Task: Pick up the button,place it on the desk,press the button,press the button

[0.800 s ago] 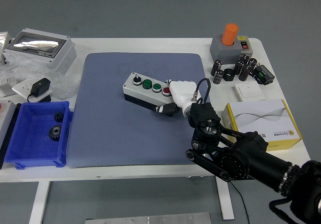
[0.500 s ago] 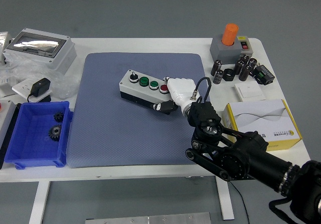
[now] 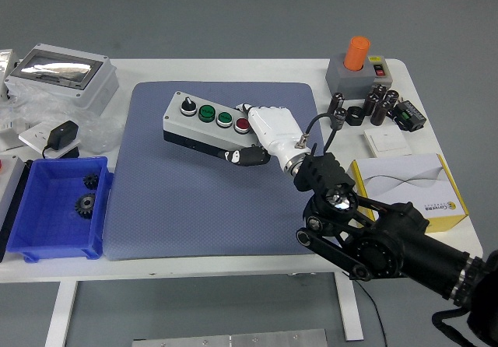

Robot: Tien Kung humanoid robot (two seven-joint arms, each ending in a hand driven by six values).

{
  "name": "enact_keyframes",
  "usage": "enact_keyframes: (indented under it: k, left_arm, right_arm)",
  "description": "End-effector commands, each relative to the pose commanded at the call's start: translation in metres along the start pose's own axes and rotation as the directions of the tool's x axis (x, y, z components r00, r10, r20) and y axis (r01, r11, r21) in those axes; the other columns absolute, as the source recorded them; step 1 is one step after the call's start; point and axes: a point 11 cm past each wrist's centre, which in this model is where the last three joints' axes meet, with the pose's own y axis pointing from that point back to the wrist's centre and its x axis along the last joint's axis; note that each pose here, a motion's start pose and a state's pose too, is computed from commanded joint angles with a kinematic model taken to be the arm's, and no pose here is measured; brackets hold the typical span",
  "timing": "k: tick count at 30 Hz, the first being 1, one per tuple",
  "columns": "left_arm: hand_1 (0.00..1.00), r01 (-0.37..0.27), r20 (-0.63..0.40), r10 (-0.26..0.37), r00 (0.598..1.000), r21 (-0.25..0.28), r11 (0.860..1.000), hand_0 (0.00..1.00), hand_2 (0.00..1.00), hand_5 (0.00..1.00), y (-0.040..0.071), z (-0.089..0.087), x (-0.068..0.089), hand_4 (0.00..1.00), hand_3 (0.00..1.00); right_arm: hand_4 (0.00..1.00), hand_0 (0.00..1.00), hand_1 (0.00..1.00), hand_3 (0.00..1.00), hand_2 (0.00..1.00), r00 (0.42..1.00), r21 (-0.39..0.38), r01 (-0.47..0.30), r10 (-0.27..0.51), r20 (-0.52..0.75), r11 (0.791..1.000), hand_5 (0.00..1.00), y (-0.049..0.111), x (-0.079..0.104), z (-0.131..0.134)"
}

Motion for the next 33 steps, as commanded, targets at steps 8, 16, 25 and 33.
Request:
enact_keyframes:
  k: [8,16,25,33]
  left_arm:
    - [0.750,0.007,0.005,-0.007,1.000,-0.009,1.000,0.770,0.723,0.678,0.000,0.004,-0.004,0.880,0.840]
    - [0.749,0.009,0.009,-0.009,1.000,-0.017,1.000,0.768,0.722,0.680,0.001,0.007,-0.005,0.882,0.838]
    - [0.749,0.008,0.011,-0.008,1.000,-0.027,1.000,0.768,0.721,0.684,0.001,0.009,-0.006,0.883,0.837]
    - [0.746,0.006,0.005,-0.005,1.000,-0.036,0.999,0.767,0.720,0.693,0.001,0.010,-0.007,0.881,0.834]
  right_arm:
    - [0.207,0.031,0.217,0.418,0.386,0.994,0.128,0.108,-0.103,-0.040,0.986,0.002,0.019,-0.009,-0.015]
    - [0.214,0.033,0.212,0.423,0.390,0.980,0.138,0.162,-0.143,-0.138,0.977,0.002,0.020,-0.029,-0.014]
    - [0.222,0.046,0.211,0.426,0.390,0.979,0.118,0.126,-0.104,-0.174,0.985,0.002,0.018,-0.036,-0.003]
    - [0.263,0.048,0.213,0.453,0.430,0.981,0.116,0.136,-0.118,-0.156,0.984,0.002,0.019,-0.039,-0.002]
